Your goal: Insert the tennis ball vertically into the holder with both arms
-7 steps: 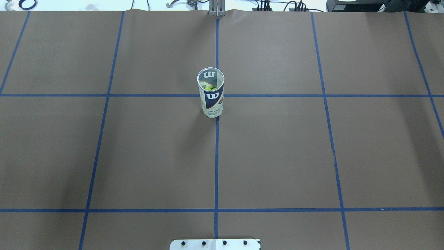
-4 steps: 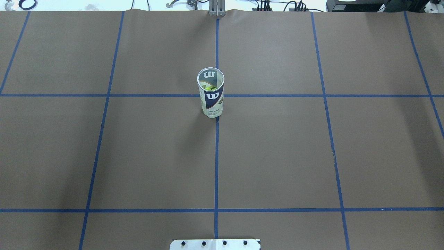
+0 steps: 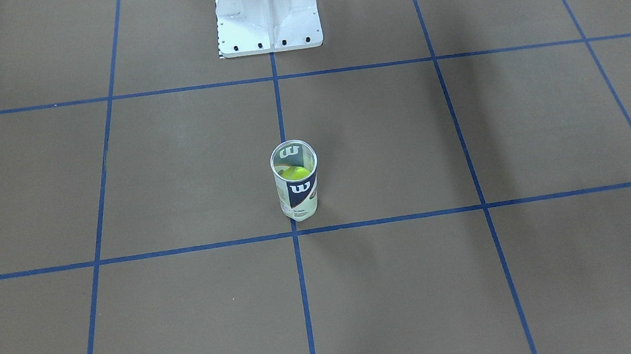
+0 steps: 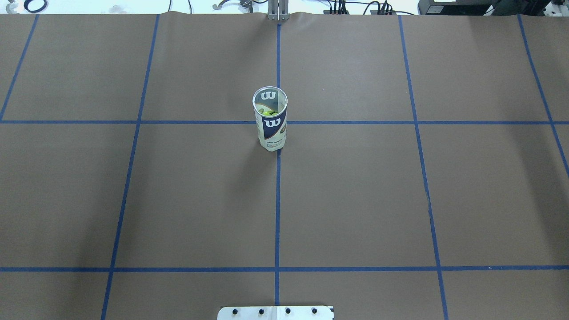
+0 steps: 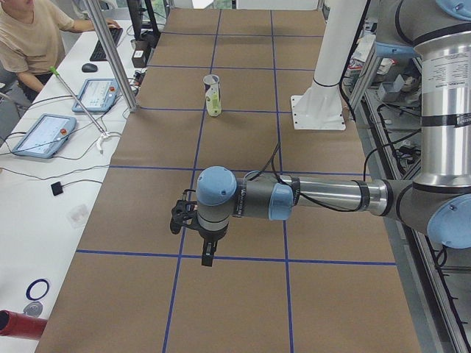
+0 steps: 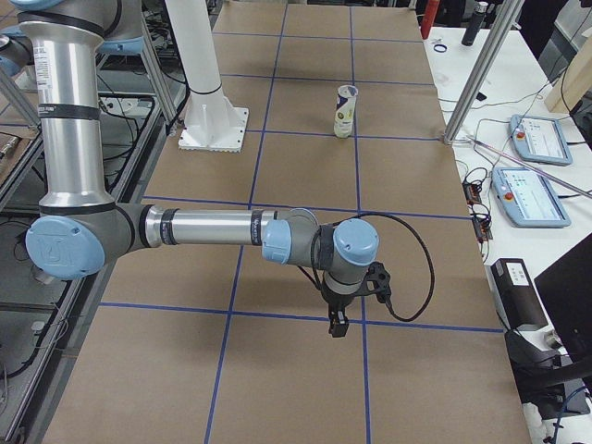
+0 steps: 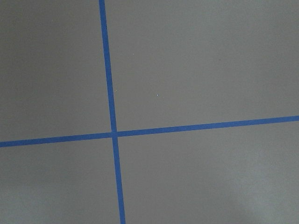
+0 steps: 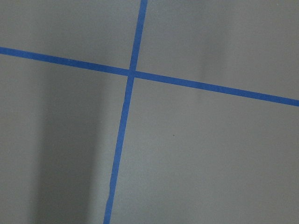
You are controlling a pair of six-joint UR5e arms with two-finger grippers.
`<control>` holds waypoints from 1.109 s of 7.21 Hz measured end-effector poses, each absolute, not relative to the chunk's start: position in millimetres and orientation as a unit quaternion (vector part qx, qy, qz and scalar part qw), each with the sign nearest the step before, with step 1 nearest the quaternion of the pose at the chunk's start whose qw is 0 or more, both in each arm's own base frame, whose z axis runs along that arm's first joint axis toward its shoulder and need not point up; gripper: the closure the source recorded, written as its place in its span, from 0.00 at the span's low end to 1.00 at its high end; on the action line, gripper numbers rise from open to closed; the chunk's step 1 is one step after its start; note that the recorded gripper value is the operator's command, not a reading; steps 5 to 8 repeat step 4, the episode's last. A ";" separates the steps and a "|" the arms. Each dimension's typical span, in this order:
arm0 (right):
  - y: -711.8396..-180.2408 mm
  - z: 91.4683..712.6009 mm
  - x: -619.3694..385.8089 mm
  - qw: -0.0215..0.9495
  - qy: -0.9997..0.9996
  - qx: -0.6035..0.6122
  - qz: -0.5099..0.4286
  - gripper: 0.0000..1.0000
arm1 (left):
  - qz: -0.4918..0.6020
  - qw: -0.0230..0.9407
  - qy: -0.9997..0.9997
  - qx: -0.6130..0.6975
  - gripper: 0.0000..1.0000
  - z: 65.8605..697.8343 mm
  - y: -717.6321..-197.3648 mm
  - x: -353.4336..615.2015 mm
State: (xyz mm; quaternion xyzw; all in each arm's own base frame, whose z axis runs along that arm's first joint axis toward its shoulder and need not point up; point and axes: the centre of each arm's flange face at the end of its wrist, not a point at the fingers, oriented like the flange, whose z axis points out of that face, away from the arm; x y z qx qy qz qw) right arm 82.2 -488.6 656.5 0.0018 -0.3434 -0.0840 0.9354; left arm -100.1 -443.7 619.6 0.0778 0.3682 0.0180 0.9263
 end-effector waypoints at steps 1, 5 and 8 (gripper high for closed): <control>-488.3 657.9 82.2 0.936 -0.343 0.000 -0.083 0.01 | 0.019 0.926 0.369 0.080 0.00 617.3 -445.2 -100.1; -488.4 663.2 82.2 0.936 -0.344 -0.006 -0.079 0.01 | 0.017 0.926 0.368 0.082 0.00 614.3 -449.2 -100.4; -488.4 663.2 82.2 0.936 -0.344 -0.006 -0.079 0.01 | 0.017 0.926 0.368 0.082 0.00 614.3 -449.2 -100.4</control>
